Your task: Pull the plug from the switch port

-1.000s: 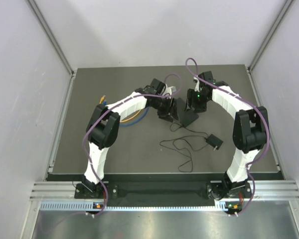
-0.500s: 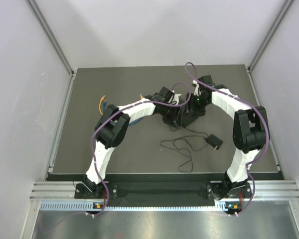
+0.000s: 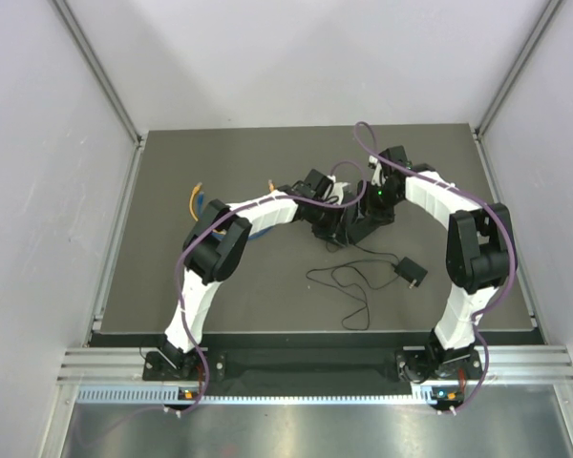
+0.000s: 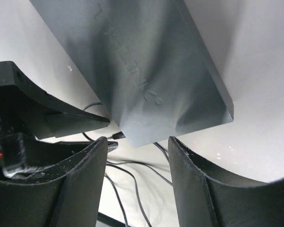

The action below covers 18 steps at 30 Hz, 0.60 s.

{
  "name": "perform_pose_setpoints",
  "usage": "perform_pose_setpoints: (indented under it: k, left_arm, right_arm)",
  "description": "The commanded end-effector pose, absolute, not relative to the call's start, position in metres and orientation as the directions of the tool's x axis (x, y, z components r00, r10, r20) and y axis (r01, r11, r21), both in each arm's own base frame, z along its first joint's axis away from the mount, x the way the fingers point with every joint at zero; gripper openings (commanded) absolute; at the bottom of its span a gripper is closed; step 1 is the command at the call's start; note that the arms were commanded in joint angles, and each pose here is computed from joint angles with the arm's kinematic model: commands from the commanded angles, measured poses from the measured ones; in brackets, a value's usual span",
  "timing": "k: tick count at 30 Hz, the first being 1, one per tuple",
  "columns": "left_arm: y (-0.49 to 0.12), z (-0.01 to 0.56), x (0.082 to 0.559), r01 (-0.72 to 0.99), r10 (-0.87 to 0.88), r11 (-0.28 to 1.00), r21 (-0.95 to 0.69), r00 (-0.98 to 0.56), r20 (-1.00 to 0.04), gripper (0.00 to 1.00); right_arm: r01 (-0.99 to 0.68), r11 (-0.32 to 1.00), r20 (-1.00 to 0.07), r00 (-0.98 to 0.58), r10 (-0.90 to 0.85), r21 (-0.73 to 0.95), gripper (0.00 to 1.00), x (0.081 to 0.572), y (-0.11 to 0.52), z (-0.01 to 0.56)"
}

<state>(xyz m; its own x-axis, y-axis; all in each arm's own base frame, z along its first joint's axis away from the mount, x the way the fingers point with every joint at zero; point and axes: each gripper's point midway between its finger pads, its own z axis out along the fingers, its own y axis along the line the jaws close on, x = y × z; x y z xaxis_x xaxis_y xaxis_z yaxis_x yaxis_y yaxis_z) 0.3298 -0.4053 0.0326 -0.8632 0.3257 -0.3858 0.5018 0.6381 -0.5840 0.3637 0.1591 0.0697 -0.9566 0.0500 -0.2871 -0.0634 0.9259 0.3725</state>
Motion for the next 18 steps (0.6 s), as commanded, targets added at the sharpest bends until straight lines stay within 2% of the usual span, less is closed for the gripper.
perform_pose_setpoints:
  k: [1,6,9,10,12,16,18]
  left_arm:
    - [-0.403,0.031,0.319,0.521,0.346,0.617,-0.591,-0.853,-0.391,0.39]
    - [-0.411,0.028,0.308,0.553,0.375,0.611,-0.566,-0.832,-0.407,0.38]
    - [-0.408,0.016,0.308,0.550,0.389,0.633,-0.544,-0.834,-0.391,0.28]
    - [-0.408,0.015,0.308,0.552,0.393,0.636,-0.539,-0.833,-0.389,0.15]
    - [-0.405,0.013,0.311,0.553,0.398,0.651,-0.519,-0.832,-0.386,0.00]
    - [-0.403,0.019,0.313,0.549,0.386,0.662,-0.510,-0.833,-0.396,0.00]
    - [-0.404,0.024,0.311,0.542,0.379,0.651,-0.531,-0.839,-0.391,0.00]
  right_arm:
    - [-0.105,0.928,-0.365,-0.930,0.035,0.358,0.54,0.370,0.158,0.090]
    - [-0.107,0.927,-0.359,-0.933,0.032,0.359,0.54,0.368,0.162,0.090]
    - [-0.110,0.929,-0.356,-0.934,0.025,0.352,0.54,0.366,0.162,0.089]
    - [-0.110,0.933,-0.356,-0.934,0.021,0.344,0.54,0.365,0.161,0.089]
    - [-0.127,0.938,-0.364,-0.931,0.000,0.324,0.52,0.363,0.162,0.089]
    - [-0.159,0.962,-0.383,-0.921,-0.064,0.221,0.51,0.355,0.157,0.084]
    - [-0.178,0.965,-0.387,-0.917,-0.093,0.191,0.47,0.347,0.156,0.080]
